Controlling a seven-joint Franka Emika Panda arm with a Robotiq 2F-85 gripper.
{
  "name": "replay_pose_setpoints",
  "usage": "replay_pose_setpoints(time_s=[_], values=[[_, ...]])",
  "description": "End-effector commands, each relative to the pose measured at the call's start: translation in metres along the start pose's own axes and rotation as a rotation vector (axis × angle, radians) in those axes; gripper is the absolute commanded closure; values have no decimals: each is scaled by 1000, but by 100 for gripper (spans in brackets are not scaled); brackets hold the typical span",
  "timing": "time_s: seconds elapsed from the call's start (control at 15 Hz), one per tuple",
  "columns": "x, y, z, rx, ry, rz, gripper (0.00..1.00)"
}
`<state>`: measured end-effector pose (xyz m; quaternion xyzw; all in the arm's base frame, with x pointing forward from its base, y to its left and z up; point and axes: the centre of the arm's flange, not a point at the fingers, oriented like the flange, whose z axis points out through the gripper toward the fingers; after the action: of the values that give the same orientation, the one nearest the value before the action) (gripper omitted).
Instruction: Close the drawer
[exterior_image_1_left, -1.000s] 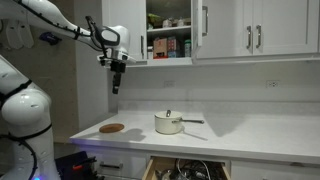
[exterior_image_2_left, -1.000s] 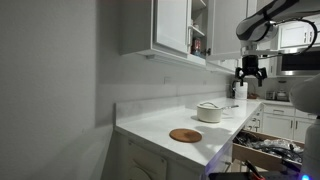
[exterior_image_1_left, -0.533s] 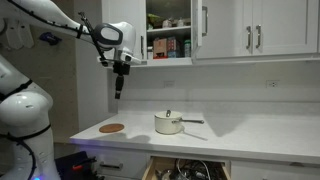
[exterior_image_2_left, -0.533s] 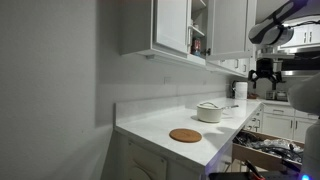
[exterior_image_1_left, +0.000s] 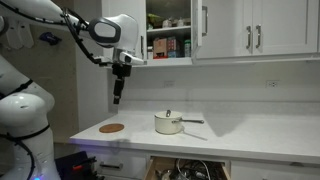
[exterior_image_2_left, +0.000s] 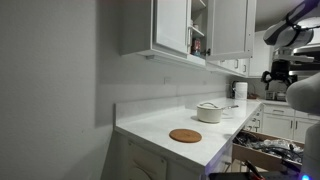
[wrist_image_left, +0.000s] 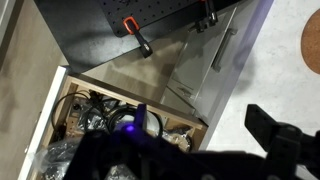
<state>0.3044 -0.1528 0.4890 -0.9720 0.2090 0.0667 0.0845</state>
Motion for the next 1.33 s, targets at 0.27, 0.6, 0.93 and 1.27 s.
replay_pose_setpoints(time_s=[0.27, 0.6, 0.93, 1.27], values=[[4, 67, 18, 96, 45, 63, 0], [7, 102, 26, 120, 75, 104, 0], [14, 145, 35, 124, 94, 145, 0], [21, 207, 40, 100, 126, 225, 0]])
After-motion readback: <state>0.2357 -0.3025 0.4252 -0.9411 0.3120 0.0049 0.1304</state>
